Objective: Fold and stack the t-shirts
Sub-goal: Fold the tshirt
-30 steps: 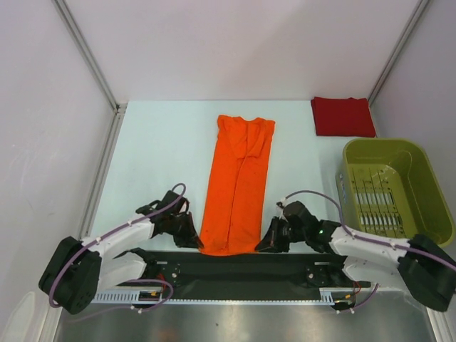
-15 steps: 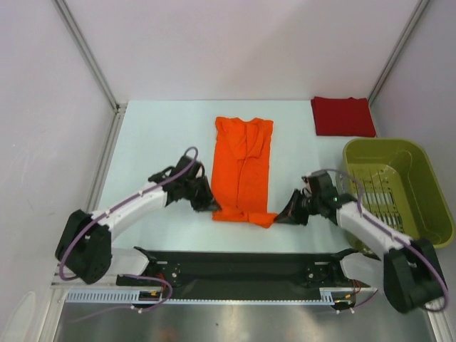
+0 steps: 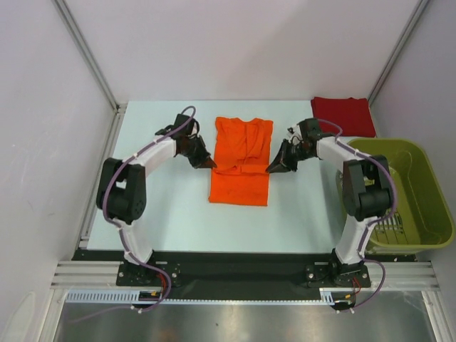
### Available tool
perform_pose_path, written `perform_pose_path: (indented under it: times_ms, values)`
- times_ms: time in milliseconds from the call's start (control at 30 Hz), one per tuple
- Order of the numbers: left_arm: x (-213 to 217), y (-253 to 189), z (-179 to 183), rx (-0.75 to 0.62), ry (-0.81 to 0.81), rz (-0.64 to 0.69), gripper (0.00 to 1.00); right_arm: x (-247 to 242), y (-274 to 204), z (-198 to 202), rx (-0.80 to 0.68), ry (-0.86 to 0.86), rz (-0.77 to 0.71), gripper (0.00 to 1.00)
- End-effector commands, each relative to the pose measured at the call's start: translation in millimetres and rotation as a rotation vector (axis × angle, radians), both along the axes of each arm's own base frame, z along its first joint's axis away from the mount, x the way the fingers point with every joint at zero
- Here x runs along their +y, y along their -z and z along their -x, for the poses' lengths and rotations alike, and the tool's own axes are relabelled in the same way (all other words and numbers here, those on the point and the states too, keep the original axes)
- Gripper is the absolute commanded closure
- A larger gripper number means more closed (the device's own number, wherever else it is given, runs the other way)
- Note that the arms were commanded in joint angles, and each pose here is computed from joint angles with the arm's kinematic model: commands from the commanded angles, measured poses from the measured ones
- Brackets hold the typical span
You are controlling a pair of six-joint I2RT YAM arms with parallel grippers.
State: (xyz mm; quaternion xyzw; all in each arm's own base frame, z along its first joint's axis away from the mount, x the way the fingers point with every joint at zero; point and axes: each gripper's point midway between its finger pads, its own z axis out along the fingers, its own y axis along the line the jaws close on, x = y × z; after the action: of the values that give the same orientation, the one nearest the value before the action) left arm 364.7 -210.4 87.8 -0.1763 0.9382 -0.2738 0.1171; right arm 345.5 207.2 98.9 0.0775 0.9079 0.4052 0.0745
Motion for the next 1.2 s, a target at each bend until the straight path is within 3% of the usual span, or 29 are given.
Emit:
perform_pose_path:
  times_ms: [0, 233, 467, 567, 633, 667, 700, 767, 833, 867, 967, 1000, 1033, 1100, 1167]
  values:
    - [-1, -7, -27, -0.043, 0.031, 0.024, 1.0, 5, -1, -14, 0.034, -0.049, -0.046, 1.0]
    - [-16, 10, -53, -0.019, 0.049, 0.07, 0.99, 8, 13, -40, 0.081, -0.042, -0.054, 1.0]
    - [-18, 21, -68, -0.024, 0.065, 0.085, 0.92, -2, 26, -49, 0.107, -0.011, -0.029, 0.99]
    - [-13, 21, -78, -0.056, 0.089, 0.068, 0.87, -6, 33, -65, 0.09, 0.005, -0.032, 0.94]
    - [-3, 16, -92, -0.097, 0.083, 0.03, 0.8, -10, 44, -76, 0.11, 0.003, -0.039, 0.84]
    - [2, 17, -94, -0.103, 0.1, 0.014, 0.75, -10, 31, -95, 0.06, 0.0, -0.044, 0.74]
    - [10, 15, -101, -0.118, 0.097, -0.02, 0.72, -13, 28, -105, 0.041, 0.002, -0.037, 0.72]
    - [28, -4, -116, -0.192, 0.12, -0.115, 0.64, -32, 18, -128, -0.019, 0.025, 0.046, 0.66]
    - [40, -27, -128, -0.268, 0.133, -0.2, 0.63, -55, 18, -128, -0.033, 0.025, 0.197, 0.55]
    - [46, -44, -121, -0.295, 0.16, -0.236, 0.62, -57, 2, -130, -0.077, 0.017, 0.227, 0.49]
    - [37, -59, -99, -0.368, 0.229, -0.236, 0.62, -48, -22, -106, -0.125, -0.028, 0.243, 0.46]
    - [32, -80, -85, -0.412, 0.247, -0.207, 0.62, -46, -9, -89, -0.094, -0.039, 0.255, 0.46]
    - [20, -61, -58, -0.36, 0.296, -0.158, 0.62, -41, -8, -80, -0.104, -0.045, 0.26, 0.45]
    - [5, -69, -35, -0.401, 0.327, -0.069, 0.62, -18, -21, -54, -0.131, -0.059, 0.218, 0.45]
    - [-2, -36, 2, -0.319, 0.352, -0.031, 0.59, -6, -1, -20, -0.082, -0.07, 0.149, 0.43]
